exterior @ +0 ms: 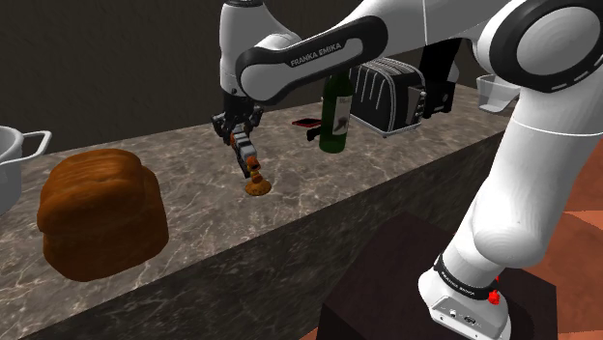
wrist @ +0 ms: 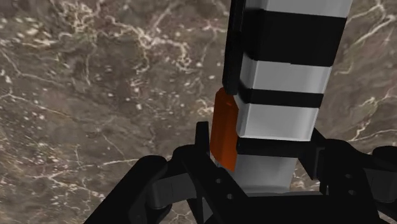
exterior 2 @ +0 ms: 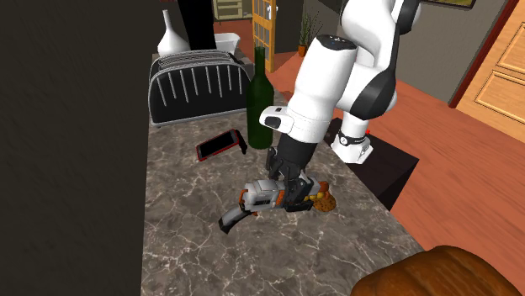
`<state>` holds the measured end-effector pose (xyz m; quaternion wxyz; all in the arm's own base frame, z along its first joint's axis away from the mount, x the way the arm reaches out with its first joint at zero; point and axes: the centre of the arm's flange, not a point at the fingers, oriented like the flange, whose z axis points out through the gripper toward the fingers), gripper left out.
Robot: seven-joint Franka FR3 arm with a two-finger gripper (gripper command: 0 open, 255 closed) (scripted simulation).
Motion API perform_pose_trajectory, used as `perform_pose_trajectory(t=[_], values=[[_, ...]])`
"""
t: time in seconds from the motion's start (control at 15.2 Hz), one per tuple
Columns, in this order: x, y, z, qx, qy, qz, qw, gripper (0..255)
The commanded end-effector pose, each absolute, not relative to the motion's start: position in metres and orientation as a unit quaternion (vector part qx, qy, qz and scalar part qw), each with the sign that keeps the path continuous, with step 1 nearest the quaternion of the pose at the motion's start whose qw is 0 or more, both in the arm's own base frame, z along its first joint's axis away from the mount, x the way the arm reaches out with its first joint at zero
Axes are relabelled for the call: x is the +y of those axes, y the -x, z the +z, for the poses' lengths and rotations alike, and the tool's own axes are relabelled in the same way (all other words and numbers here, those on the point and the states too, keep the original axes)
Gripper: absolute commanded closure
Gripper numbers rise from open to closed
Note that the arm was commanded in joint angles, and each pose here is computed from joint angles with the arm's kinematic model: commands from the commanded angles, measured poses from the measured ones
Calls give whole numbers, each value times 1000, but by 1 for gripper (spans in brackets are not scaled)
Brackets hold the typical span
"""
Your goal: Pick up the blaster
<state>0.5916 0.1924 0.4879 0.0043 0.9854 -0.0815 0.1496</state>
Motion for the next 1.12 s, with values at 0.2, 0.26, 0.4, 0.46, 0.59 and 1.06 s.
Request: perform_pose_trajectory(t=[0.2, 0.26, 0.4, 0.46, 0.59, 1.06], values=[[192, -592, 487, -81, -985, 149, 5, 255], [192, -592, 487, -81, -985, 149, 5, 255], [193, -591, 487, -81, -985, 149, 5, 255], [193, -591, 492, -81, -985, 149, 5, 255], [193, -591, 503, -81, -985, 149, 5, 255], [193, -591, 540, -81, -985, 149, 5, 255]])
